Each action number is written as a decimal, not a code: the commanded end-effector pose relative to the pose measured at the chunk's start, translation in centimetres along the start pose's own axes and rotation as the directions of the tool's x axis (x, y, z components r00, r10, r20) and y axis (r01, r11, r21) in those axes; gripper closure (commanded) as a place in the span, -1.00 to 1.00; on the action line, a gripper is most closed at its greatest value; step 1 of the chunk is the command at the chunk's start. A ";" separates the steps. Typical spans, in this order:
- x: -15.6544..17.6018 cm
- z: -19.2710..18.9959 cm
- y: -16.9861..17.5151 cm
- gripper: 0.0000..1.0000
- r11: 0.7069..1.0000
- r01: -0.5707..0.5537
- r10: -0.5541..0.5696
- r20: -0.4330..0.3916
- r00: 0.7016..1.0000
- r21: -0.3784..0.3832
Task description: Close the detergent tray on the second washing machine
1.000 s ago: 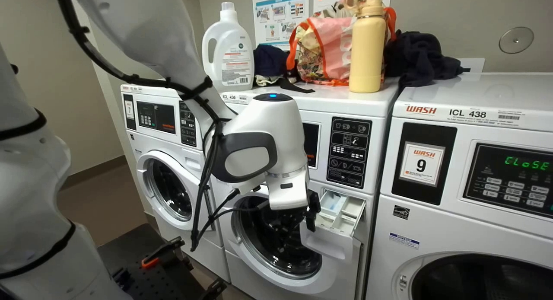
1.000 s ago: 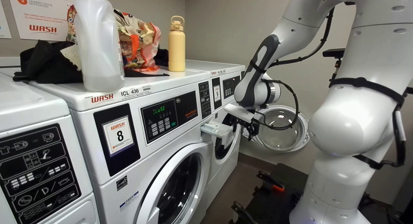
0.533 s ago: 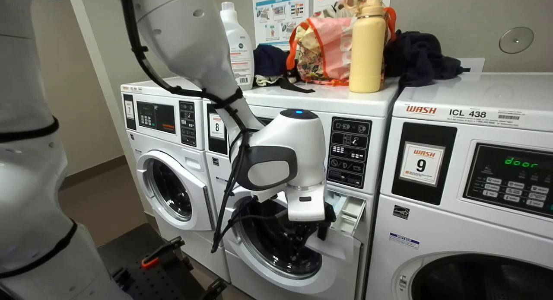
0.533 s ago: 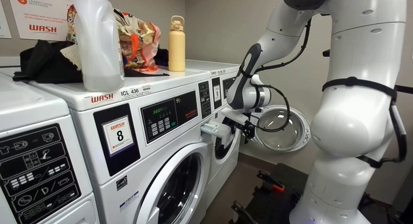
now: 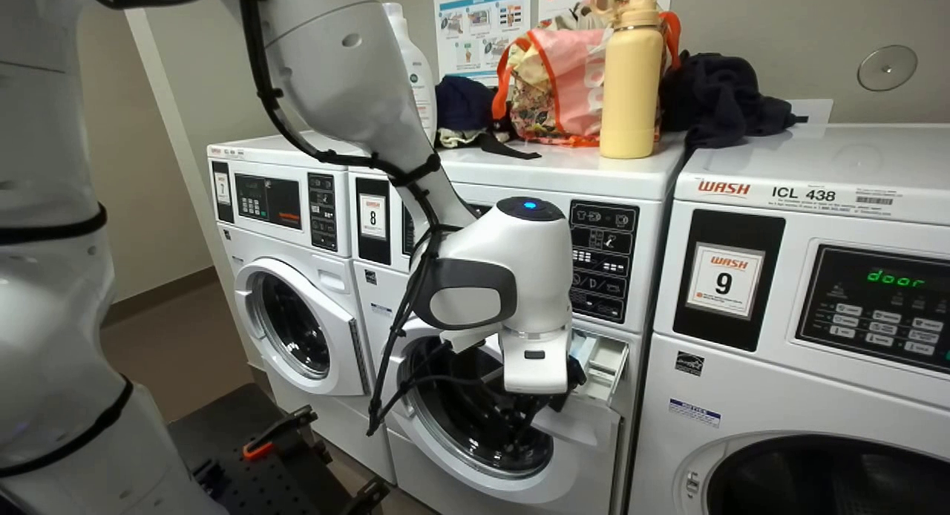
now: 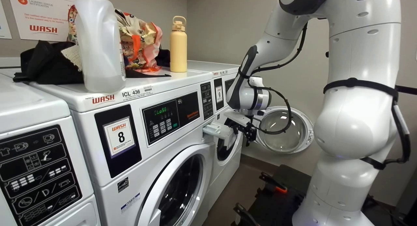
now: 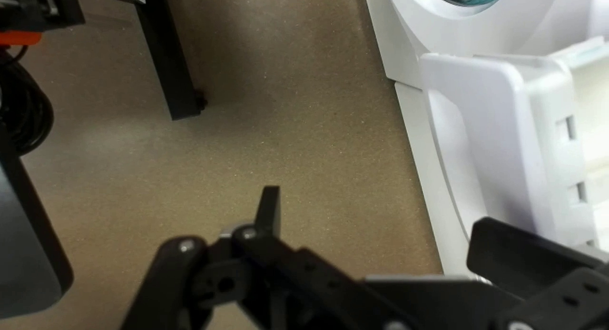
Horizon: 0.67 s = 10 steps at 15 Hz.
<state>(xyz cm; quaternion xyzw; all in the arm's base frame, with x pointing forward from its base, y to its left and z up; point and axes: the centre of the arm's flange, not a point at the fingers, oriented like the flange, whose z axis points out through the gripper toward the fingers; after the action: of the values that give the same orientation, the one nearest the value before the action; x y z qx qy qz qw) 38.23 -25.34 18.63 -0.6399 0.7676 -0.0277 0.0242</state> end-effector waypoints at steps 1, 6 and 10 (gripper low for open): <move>0.7 1.3 -1.9 -1.00 0.999 -0.010 0.009 0.042 0.999 0.033; 1.1 1.4 -1.7 -1.00 0.995 -0.005 -0.004 0.094 0.996 0.099; 1.4 1.5 -1.4 -1.00 0.989 -0.011 -0.006 0.116 0.993 0.149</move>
<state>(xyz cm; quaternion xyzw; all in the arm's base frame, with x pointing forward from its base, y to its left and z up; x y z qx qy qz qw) 37.07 -26.21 18.13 -0.6369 0.7649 -0.0273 0.0922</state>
